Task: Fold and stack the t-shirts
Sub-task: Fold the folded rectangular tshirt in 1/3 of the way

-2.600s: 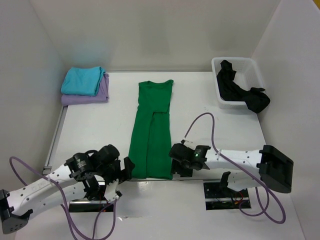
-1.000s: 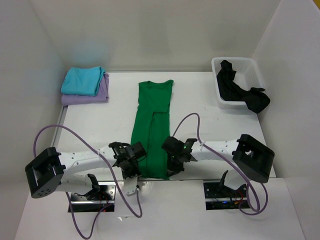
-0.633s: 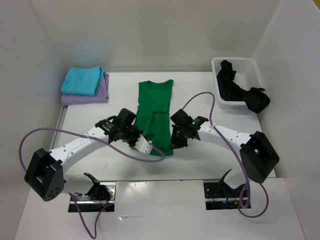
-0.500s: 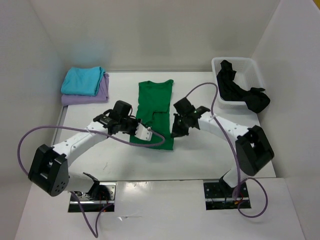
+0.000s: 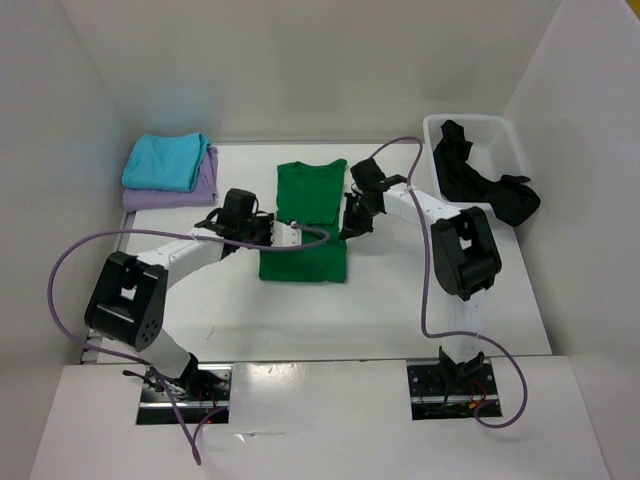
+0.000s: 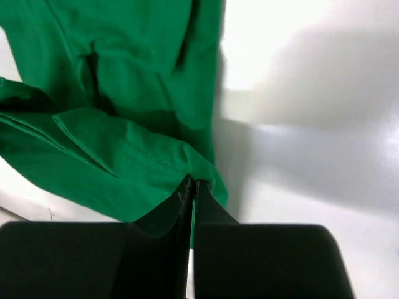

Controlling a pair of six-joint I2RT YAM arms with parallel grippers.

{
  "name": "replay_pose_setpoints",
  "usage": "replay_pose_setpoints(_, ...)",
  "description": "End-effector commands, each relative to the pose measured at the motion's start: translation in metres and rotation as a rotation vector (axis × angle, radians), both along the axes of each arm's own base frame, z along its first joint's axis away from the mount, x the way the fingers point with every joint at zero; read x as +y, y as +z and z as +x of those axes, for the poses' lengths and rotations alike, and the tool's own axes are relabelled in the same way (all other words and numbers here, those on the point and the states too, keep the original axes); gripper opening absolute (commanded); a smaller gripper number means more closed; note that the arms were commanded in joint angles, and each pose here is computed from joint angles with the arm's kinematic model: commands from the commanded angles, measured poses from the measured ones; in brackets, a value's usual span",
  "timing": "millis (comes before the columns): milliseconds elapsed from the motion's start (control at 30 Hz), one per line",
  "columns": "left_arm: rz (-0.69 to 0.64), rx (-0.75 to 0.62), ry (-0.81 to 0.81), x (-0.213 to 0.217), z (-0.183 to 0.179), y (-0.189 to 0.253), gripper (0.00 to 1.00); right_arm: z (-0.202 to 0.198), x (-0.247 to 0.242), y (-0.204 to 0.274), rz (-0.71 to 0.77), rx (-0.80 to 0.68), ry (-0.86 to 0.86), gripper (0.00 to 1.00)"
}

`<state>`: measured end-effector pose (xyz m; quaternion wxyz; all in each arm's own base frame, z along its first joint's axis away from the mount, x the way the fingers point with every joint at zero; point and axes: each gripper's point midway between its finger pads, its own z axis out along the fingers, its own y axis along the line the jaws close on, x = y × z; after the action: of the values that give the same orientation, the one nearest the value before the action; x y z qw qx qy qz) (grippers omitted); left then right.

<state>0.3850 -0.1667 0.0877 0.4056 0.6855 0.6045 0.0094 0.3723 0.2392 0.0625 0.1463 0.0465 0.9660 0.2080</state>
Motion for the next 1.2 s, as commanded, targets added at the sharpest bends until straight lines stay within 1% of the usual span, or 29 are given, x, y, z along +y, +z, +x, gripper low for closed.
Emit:
replay_pose_setpoints(0,-0.075,-0.08,0.024,-0.007,0.027,0.019,0.0,0.022,0.003,0.012,0.036,-0.042,0.045,0.0)
replay_pose_setpoints(133,-0.076,-0.081,0.024,-0.009,0.032,0.012,0.0,0.03,0.004,-0.001,0.036,-0.019,0.067,0.0)
replay_pose_setpoints(200,-0.073,-0.073,0.024,-0.009,0.03,0.005,0.0,0.04,-0.003,0.001,0.044,-0.029,0.056,0.0)
replay_pose_setpoints(233,-0.074,-0.075,0.024,-0.009,0.033,0.003,0.01,0.039,-0.003,-0.003,0.041,-0.02,0.056,0.0)
replay_pose_setpoints(267,-0.063,-0.083,0.025,-0.008,0.034,0.003,0.04,0.044,-0.005,0.001,0.053,-0.027,0.05,0.04)
replay_pose_setpoints(300,-0.059,-0.073,0.025,-0.007,0.032,-0.005,0.05,0.046,-0.004,-0.001,0.053,-0.027,0.05,0.1)
replay_pose_setpoints(333,-0.059,-0.073,0.025,-0.007,0.032,-0.005,0.05,0.049,-0.008,-0.001,0.053,-0.027,0.04,0.31)
replay_pose_setpoints(367,-0.053,-0.076,0.018,-0.007,0.031,-0.008,0.1,0.055,-0.006,0.002,0.054,-0.045,0.049,0.36)
replay_pose_setpoints(400,-0.046,-0.057,0.019,-0.005,0.027,-0.016,0.15,0.057,-0.006,0.005,0.057,-0.053,0.049,0.39)
replay_pose_setpoints(433,-0.045,-0.08,0.027,-0.005,0.032,-0.012,0.2,0.059,-0.01,0.003,0.05,-0.048,0.049,0.46)
replay_pose_setpoints(467,-0.044,-0.077,0.027,-0.004,0.03,-0.015,0.25,0.063,-0.011,0.004,0.039,-0.061,0.041,0.48)
replay_pose_setpoints(500,-0.033,-0.093,0.045,-0.001,0.035,-0.016,0.38,0.071,-0.018,0.016,0.031,-0.096,0.022,0.48)
replay_pose_setpoints(533,-0.025,-0.096,0.055,0.002,0.034,-0.019,0.4,0.074,-0.022,0.025,0.015,-0.124,0.009,0.49)
replay_pose_setpoints(567,-0.013,-0.091,0.065,0.004,0.033,-0.026,0.4,0.075,-0.027,0.032,-0.008,-0.149,-0.008,0.49)
replay_pose_setpoints(600,-0.004,-0.122,0.087,0.008,0.039,-0.021,0.42,0.081,-0.038,0.043,-0.061,-0.199,-0.037,0.49)
replay_pose_setpoints(633,0.007,-0.128,0.1,0.011,0.039,-0.023,0.49,0.079,-0.044,0.064,-0.075,-0.253,-0.044,0.49)
replay_pose_setpoints(667,0.012,-0.141,0.112,0.013,0.042,-0.021,0.54,0.071,-0.043,0.068,-0.095,-0.264,-0.041,0.49)
replay_pose_setpoints(700,0.021,-0.152,0.144,0.018,0.045,-0.019,0.56,0.065,-0.038,0.073,-0.121,-0.288,-0.025,0.47)
replay_pose_setpoints(733,0.027,-0.165,0.158,0.02,0.048,-0.017,0.58,0.057,-0.033,0.077,-0.117,-0.294,-0.008,0.46)
replay_pose_setpoints(800,0.035,-0.172,0.2,0.026,0.05,-0.016,0.63,0.038,-0.028,0.074,-0.128,-0.285,0.018,0.37)
replay_pose_setpoints(867,0.037,-0.197,0.246,0.032,0.058,0.003,0.66,0.016,-0.018,0.059,-0.099,-0.235,0.054,0.27)
replay_pose_setpoints(900,0.06,-0.151,0.243,0.034,0.05,0.001,0.69,0.011,-0.016,0.051,-0.084,-0.21,0.053,0.16)
replay_pose_setpoints(933,0.078,-0.147,0.231,0.035,0.048,0.007,0.74,0.004,-0.011,0.044,-0.053,-0.187,0.075,0.12)
replay_pose_setpoints(967,0.065,-0.151,0.22,0.034,0.045,0.019,0.75,-0.004,-0.01,0.031,-0.04,-0.149,0.076,0.09)
replay_pose_setpoints(1033,0.092,-0.091,0.187,0.036,0.028,0.017,0.79,-0.002,0.0,0.019,-0.001,-0.127,0.101,0.07)
replay_pose_setpoints(1067,0.088,-0.071,0.158,0.034,0.019,0.021,0.83,0.002,0.004,0.016,0.011,-0.124,0.097,0.06)
replay_pose_setpoints(1100,0.11,0.001,0.145,0.037,0.002,0.012,0.84,0.01,0.008,0.004,0.009,-0.119,0.097,0.06)
replay_pose_setpoints(1133,0.118,0.001,0.127,0.035,-0.005,0.017,0.84,0.022,0.016,0.009,0.027,-0.136,0.103,0.06)
replay_pose_setpoints(1167,0.111,0.031,0.093,0.029,-0.018,0.014,0.86,0.03,0.021,0.009,0.038,-0.14,0.107,0.06)
